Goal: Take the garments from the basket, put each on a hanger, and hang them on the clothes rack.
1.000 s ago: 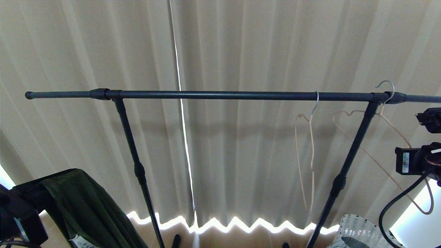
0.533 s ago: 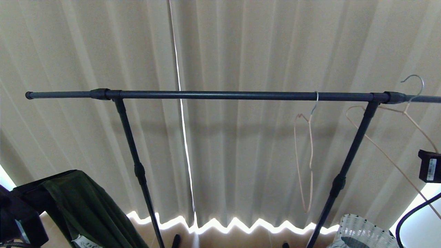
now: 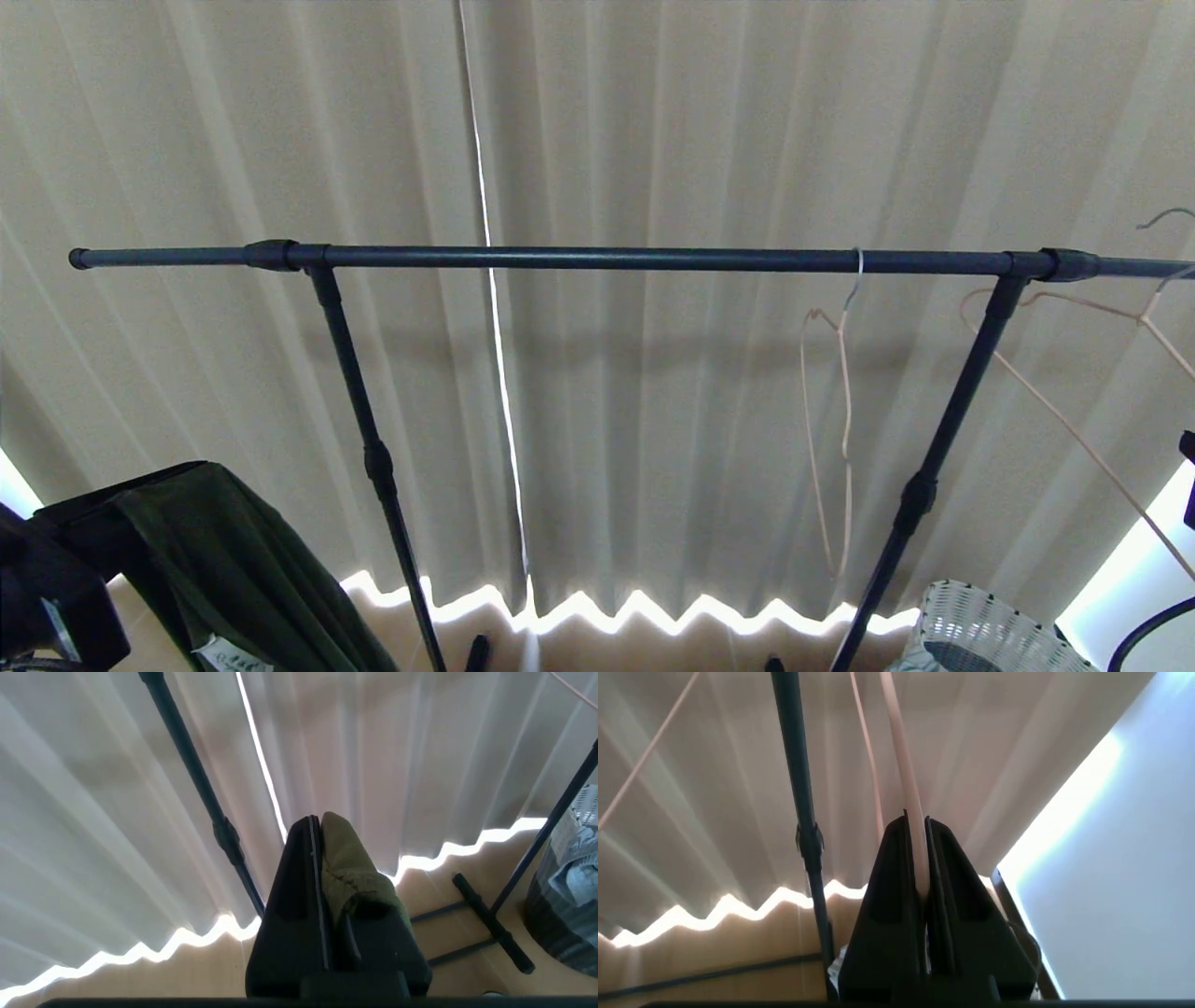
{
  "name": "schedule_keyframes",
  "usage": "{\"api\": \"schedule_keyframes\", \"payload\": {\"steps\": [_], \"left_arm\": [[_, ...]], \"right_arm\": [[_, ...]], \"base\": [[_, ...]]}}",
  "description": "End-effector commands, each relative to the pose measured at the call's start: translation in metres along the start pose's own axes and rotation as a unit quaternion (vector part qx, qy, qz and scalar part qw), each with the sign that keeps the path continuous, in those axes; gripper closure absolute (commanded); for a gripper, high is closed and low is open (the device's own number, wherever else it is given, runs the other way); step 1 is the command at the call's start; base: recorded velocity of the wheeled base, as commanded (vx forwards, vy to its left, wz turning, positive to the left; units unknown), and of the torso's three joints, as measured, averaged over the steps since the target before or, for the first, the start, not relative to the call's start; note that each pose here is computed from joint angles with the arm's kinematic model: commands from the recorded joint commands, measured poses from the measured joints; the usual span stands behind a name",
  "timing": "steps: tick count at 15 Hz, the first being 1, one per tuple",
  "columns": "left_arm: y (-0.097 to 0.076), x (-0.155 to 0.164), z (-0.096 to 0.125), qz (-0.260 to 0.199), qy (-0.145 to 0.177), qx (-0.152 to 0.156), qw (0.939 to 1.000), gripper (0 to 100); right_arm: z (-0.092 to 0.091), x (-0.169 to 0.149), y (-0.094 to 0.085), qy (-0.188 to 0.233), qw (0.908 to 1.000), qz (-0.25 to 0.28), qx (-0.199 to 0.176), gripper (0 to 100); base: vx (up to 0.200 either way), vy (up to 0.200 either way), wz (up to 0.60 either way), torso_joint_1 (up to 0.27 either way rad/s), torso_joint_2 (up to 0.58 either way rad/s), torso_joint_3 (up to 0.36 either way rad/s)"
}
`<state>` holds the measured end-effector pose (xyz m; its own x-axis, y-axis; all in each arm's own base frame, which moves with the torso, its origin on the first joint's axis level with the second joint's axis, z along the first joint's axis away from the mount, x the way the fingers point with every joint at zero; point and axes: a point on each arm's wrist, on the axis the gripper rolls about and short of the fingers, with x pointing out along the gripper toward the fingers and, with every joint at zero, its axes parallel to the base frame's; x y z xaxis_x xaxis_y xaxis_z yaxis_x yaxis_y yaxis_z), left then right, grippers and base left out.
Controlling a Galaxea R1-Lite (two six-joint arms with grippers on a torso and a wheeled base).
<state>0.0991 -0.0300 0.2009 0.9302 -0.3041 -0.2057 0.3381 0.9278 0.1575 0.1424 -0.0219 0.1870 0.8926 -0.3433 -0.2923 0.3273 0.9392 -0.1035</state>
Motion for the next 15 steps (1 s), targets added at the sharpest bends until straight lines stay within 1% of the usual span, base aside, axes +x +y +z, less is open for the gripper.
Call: {"api": "schedule_keyframes", "payload": {"steps": [1, 3, 5, 8, 15], "left_arm": [[0.001, 0.0, 0.0, 0.003, 0.0, 0.0, 1.0, 100], [0.003, 0.0, -0.001, 0.013, 0.002, 0.005, 0.9999, 100], [0.003, 0.0, -0.003, 0.015, 0.006, 0.009, 0.9998, 100], [0.003, 0.001, -0.005, 0.014, 0.011, 0.024, 0.9996, 100], [0.003, 0.0, -0.006, 0.015, 0.012, 0.025, 0.9995, 100]], "right_arm": [[-0.004, -0.007, -0.001, -0.008, 1.0, 0.003, 0.002, 100], [-0.01, -0.01, -0.002, -0.004, 1.0, 0.007, 0.002, 100], [-0.011, -0.011, -0.002, -0.005, 1.0, 0.007, 0.003, 100], [-0.011, -0.012, -0.002, -0.009, 0.9999, 0.008, 0.004, 100], [-0.016, -0.012, -0.002, 0.0, 0.9999, 0.01, 0.002, 100]], "base": [[0.0, 0.0, 0.0, 0.0, 0.0, 0.0], [0.0, 0.0, 0.0, 0.0, 0.0, 0.0], [0.0, 0.0, 0.0, 0.0, 0.0, 0.0], [-0.2, 0.0, 0.0, -0.001, 0.0, 0.004], [-0.2, 0.0, 0.0, 0.0, 0.0, 0.004]]}}
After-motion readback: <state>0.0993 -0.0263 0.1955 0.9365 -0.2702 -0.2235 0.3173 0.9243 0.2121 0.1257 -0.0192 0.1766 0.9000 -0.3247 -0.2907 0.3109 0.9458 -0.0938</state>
